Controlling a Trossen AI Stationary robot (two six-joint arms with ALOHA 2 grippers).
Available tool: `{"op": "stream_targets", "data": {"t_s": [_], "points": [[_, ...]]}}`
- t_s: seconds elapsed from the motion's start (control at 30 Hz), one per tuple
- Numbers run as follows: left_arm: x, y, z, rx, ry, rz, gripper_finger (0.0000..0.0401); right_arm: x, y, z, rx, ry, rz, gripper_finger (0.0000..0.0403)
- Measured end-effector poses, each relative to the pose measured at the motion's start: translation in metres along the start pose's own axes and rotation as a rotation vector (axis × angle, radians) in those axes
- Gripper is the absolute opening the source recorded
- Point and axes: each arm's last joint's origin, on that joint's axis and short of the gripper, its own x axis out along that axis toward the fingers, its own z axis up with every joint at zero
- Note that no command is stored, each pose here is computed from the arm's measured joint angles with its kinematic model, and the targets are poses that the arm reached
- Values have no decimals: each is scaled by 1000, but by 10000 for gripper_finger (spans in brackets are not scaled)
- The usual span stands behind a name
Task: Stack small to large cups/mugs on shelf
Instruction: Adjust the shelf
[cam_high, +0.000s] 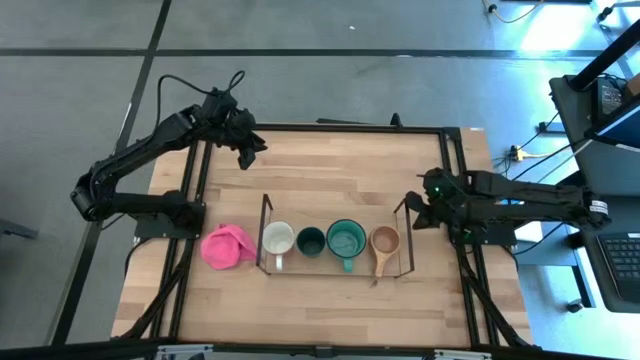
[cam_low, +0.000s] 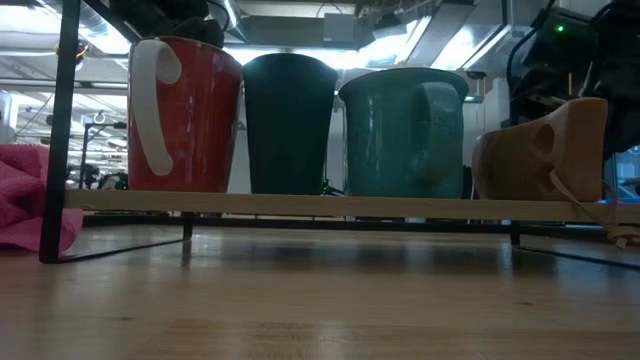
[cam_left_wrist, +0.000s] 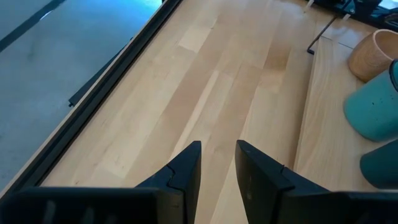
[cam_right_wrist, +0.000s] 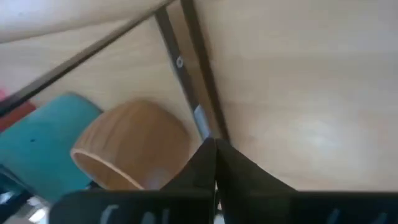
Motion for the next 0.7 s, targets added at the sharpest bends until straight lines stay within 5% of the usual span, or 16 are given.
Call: {"op": "stream_targets", "data": {"t_s": [0.37,0.7], "points": [[0,0,0,12,0,1,93,9,12,-15,39,118,104,10],[0,0,0,50,0,1,93,21,25,-20,24,33,171,10]]}}
